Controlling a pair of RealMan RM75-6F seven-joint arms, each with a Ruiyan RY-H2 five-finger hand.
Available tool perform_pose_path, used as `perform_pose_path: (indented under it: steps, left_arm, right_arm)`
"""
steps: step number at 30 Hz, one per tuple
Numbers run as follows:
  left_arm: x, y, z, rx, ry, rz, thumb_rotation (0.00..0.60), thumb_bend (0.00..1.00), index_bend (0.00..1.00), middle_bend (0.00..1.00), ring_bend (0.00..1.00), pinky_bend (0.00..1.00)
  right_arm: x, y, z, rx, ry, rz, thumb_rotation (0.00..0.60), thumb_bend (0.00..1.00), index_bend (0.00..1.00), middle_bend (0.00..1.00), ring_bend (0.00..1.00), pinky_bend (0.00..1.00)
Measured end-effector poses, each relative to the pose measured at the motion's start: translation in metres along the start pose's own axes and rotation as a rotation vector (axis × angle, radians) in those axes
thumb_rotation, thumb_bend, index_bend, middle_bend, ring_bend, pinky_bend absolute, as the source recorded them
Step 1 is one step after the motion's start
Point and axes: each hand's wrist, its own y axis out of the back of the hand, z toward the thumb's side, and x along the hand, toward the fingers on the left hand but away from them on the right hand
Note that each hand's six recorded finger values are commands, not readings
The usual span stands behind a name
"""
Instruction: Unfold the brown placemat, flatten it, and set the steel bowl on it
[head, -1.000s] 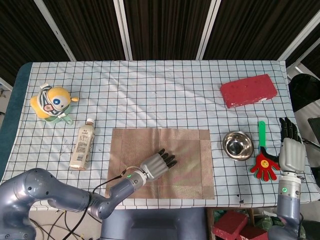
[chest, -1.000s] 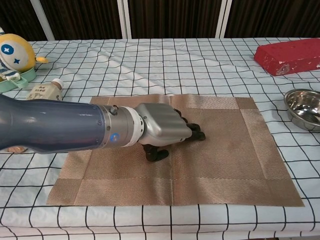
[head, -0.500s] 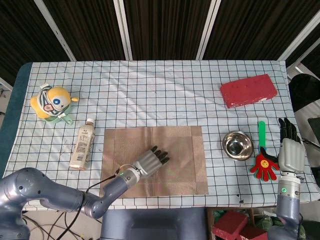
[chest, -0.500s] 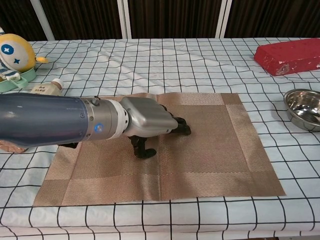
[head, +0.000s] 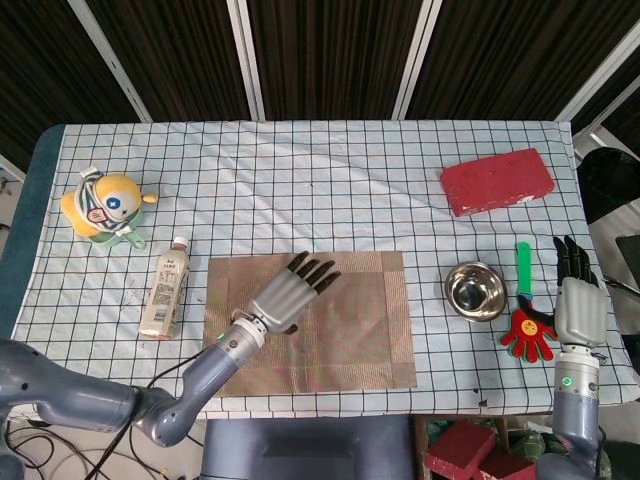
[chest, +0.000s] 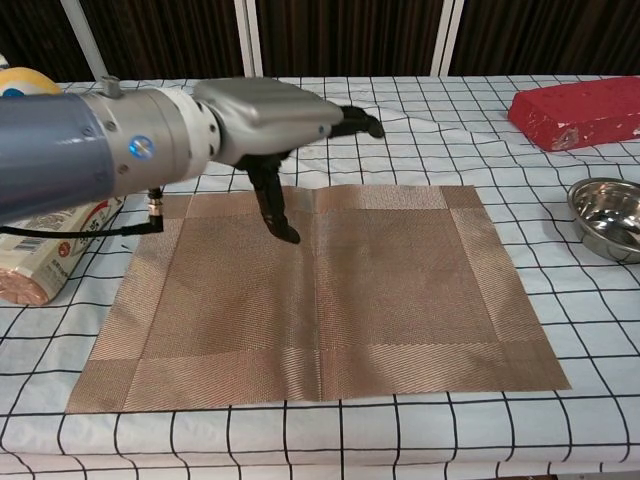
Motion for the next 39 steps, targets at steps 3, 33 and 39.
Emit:
perform_pose_path:
  steps: [3,33,39]
  left_arm:
    - [-0.020,0.012,-0.030,-0.013,0.069,0.062,0.600,0.09,0.00,0.01,0.05,0.05]
    - [-0.233,-0.028,-0.215,-0.207,0.612,0.401,0.600,0.07,0.00,0.01,0.05,0.05]
    - [-0.232,-0.039,-0.219,-0.240,0.598,0.394,0.600,0.07,0.00,0.01,0.05,0.05]
  right_arm:
    - [0.001,-0.001,0.001,0.008,0.006,0.006,0.600,0.15,0.00,0.00,0.02,0.20]
    - [0.020,-0.046,0.046,0.179,0.153,0.153,0.600,0.11,0.22,0.17,0.15,0.22]
    - [0.029,-0.064,0.063,0.199,0.193,0.195,0.600,0.11,0.22,0.17,0.15,0.22]
